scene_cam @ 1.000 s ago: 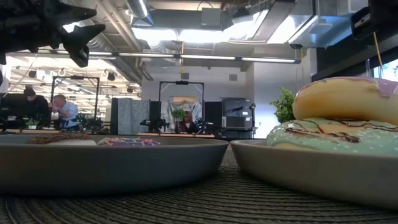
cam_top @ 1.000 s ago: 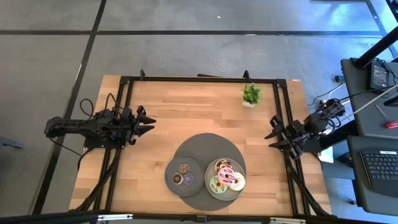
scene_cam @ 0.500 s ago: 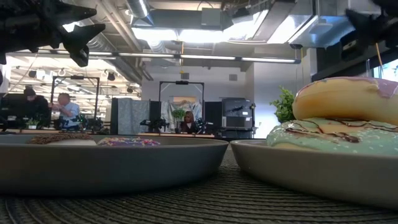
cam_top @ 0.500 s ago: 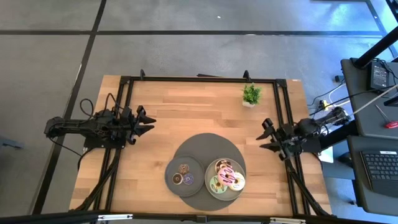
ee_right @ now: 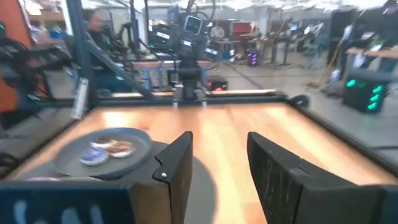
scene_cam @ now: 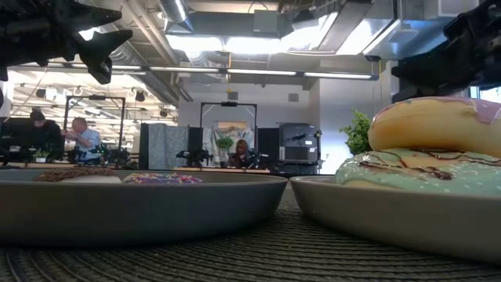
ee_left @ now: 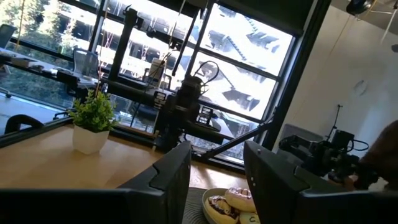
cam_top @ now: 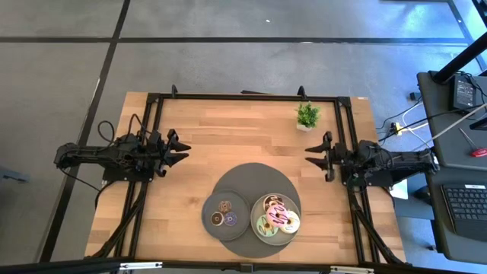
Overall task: Pick & Place donuts
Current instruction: Return to Home Position
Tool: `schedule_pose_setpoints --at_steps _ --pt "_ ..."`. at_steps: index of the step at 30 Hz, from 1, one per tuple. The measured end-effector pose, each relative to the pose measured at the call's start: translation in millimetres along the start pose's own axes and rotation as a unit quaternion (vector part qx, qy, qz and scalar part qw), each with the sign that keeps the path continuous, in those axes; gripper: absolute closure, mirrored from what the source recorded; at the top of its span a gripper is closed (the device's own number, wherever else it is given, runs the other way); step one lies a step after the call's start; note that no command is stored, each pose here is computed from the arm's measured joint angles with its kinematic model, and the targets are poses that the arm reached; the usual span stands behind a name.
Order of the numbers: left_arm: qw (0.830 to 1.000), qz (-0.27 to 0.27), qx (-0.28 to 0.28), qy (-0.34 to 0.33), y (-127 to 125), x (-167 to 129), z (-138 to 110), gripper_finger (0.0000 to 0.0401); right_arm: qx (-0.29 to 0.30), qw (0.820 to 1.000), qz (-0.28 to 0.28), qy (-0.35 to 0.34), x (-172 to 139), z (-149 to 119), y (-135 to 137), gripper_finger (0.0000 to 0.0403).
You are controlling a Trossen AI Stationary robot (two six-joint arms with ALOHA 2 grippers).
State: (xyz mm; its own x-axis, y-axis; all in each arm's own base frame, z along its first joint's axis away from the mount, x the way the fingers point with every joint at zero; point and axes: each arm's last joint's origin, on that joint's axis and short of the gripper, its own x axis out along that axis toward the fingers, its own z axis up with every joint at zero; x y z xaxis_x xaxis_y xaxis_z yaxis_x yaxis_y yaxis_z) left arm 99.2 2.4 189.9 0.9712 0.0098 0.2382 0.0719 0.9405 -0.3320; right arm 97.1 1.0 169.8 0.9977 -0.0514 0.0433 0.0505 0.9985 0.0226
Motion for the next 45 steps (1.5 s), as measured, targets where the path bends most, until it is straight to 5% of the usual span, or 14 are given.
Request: schedule_pose_setpoints --at_steps 6,45 --pt "1.0 0.0 0.0 0.0 0.0 0.0 0.0 0.0253 -0.062 0.998 -0.031 0.003 0.3 -0.3 -5.8 0.0249" --pt "1.0 0.0 0.0 0.0 0.0 0.0 0.0 0.0258 -0.04 0.999 -0.032 0.004 0.3 -0.4 -5.9 0.0249"
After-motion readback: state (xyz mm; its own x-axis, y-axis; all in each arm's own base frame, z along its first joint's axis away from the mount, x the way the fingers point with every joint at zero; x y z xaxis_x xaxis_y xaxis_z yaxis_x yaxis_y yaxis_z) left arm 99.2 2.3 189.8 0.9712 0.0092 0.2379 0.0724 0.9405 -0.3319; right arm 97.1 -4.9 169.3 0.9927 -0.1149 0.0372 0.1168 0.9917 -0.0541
